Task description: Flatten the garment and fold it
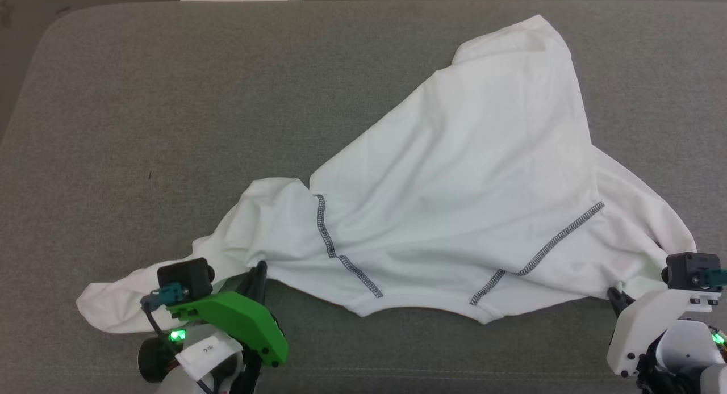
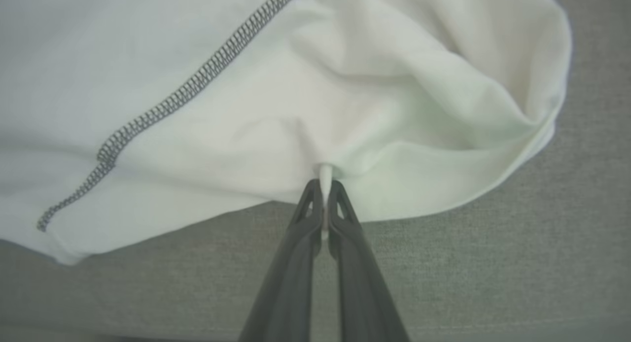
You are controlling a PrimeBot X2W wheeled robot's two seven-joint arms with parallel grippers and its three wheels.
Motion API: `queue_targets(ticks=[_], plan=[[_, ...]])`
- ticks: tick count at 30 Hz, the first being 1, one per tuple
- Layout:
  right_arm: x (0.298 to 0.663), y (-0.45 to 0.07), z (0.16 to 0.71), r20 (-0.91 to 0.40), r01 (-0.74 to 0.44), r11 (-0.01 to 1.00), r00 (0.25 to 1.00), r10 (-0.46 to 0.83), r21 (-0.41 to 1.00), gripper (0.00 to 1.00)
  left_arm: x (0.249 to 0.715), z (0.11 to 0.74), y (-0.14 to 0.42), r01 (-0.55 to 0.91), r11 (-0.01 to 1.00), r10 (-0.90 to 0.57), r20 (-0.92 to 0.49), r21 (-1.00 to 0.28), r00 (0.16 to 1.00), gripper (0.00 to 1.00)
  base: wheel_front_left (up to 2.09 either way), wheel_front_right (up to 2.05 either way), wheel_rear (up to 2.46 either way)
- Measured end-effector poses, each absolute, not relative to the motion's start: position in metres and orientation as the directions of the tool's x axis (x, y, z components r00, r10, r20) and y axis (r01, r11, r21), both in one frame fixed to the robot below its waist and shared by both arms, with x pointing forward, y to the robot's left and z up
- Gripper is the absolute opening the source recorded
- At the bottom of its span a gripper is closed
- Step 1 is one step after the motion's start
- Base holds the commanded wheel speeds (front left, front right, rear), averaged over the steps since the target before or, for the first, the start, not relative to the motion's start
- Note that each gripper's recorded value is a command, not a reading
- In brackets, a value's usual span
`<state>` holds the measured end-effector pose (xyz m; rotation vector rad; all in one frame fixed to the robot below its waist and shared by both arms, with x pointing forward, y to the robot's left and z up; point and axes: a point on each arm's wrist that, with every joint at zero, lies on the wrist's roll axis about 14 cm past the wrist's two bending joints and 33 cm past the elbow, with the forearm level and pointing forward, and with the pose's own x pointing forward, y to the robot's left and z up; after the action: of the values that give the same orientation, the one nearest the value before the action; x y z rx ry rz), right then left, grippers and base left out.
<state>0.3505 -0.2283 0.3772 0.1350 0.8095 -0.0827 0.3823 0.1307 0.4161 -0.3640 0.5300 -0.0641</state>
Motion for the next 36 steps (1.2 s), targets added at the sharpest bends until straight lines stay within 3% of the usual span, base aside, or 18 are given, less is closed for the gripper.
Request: queue_targets(ticks=[8,13,18,29,36], plan=[[0.376,-0.229,0.483,-0.493,0.072,0.997,0.869,-0.047,0.031,0.00,0.417,0.525,0.118,0.155,0.860,-0.241,-0.118,-0.486,0.963,0.00,0.00,0.00,0.00],[0.407,-0.228,0.558,-0.345,0.015,0.995,0.938,-0.047,-0.096,0.00,0.440,0.602,0.105,0.347,0.817,-0.357,0.070,-0.460,0.932,0.00,0.00,0.00,0.00],[0.451,-0.230,0.617,-0.236,-0.022,0.979,0.971,-0.027,-0.201,0.00,0.471,0.660,0.101,0.445,0.788,-0.417,0.164,-0.425,0.894,0.00,0.00,0.00,0.00],[0.574,-0.232,0.699,-0.093,0.008,0.950,0.995,-0.039,-0.311,0.00,0.585,0.733,0.133,0.374,0.851,-0.289,0.265,-0.368,0.920,0.00,0.00,0.00,0.00],[0.639,-0.222,0.745,0.126,0.077,0.931,0.991,-0.034,-0.356,0.00,0.650,0.755,0.163,0.274,0.881,-0.117,0.383,-0.386,0.916,0.00,0.00,0.00,0.00]])
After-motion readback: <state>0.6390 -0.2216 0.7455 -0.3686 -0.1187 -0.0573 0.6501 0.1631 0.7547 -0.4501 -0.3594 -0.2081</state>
